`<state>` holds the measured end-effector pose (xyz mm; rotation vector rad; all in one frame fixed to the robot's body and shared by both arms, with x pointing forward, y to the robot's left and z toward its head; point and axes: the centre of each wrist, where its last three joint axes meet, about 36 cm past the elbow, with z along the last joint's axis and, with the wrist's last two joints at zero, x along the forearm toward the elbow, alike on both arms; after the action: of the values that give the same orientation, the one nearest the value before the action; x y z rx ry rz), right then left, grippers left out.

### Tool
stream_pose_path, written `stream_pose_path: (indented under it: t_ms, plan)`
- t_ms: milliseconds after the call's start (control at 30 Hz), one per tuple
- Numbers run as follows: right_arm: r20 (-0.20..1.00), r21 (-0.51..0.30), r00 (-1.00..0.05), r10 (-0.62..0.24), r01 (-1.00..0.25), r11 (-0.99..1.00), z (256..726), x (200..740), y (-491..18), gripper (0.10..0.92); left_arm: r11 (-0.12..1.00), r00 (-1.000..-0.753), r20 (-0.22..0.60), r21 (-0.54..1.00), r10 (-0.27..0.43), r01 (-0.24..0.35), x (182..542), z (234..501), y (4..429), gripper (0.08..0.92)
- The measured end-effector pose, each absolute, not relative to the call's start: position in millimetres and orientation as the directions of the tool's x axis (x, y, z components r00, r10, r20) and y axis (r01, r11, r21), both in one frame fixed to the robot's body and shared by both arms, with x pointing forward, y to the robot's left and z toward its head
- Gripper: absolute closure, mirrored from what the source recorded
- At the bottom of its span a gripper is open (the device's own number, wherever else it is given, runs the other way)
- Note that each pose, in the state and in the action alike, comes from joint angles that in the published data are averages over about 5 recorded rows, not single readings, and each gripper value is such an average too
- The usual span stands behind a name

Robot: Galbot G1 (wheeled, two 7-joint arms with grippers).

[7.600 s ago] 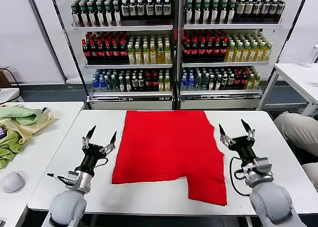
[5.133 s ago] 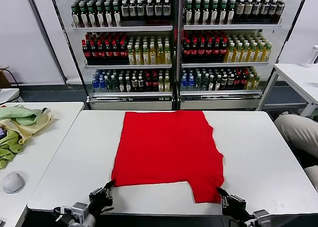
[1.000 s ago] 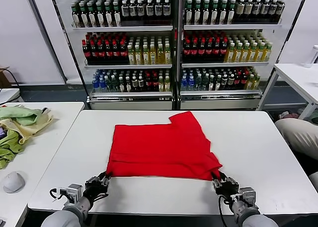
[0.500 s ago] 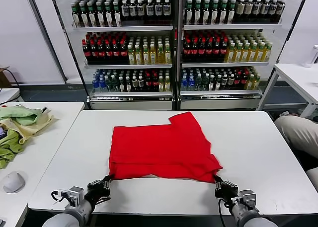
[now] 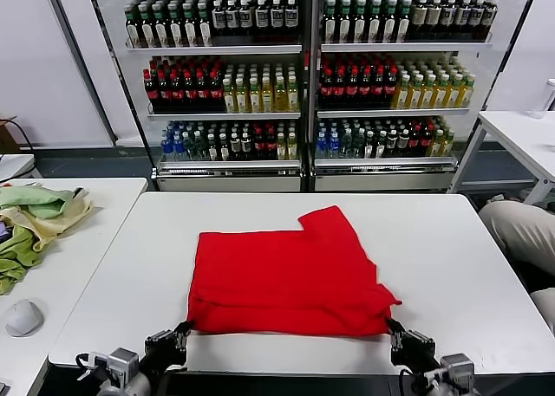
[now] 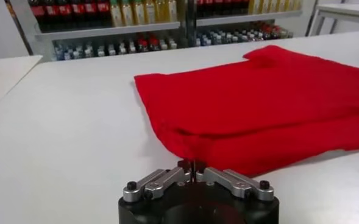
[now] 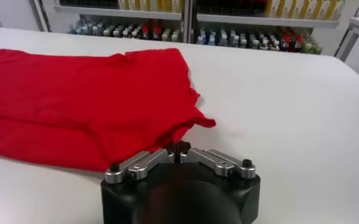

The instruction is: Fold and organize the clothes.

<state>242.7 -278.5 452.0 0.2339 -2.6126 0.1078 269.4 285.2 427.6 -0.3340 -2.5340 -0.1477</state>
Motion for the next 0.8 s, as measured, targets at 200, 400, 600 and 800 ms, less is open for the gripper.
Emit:
stream_pose_path:
  t_ms: [200, 400, 600, 800]
  plan:
    - [0.495, -0.057, -0.858, -0.14, -0.193, 0.979, 452, 234, -276, 0.905, 0.964, -0.795, 0.575, 0.039, 0.194, 0.264, 261, 423, 290, 0.9]
    - [0.491, -0.076, -0.86, -0.14, -0.202, 0.976, 461, 227, -274, 0.78, 0.966, -0.794, 0.582, 0.049, 0.179, 0.254, 255, 427, 291, 0.755]
    - [0.464, -0.097, -0.875, -0.142, -0.209, 0.973, 479, 232, -273, 0.608, 0.968, -0.813, 0.553, 0.044, 0.182, 0.246, 256, 444, 287, 0.582]
    - [0.421, -0.094, -0.894, -0.152, -0.21, 0.973, 499, 248, -276, 0.435, 0.967, -0.848, 0.491, 0.043, 0.199, 0.252, 263, 465, 287, 0.409]
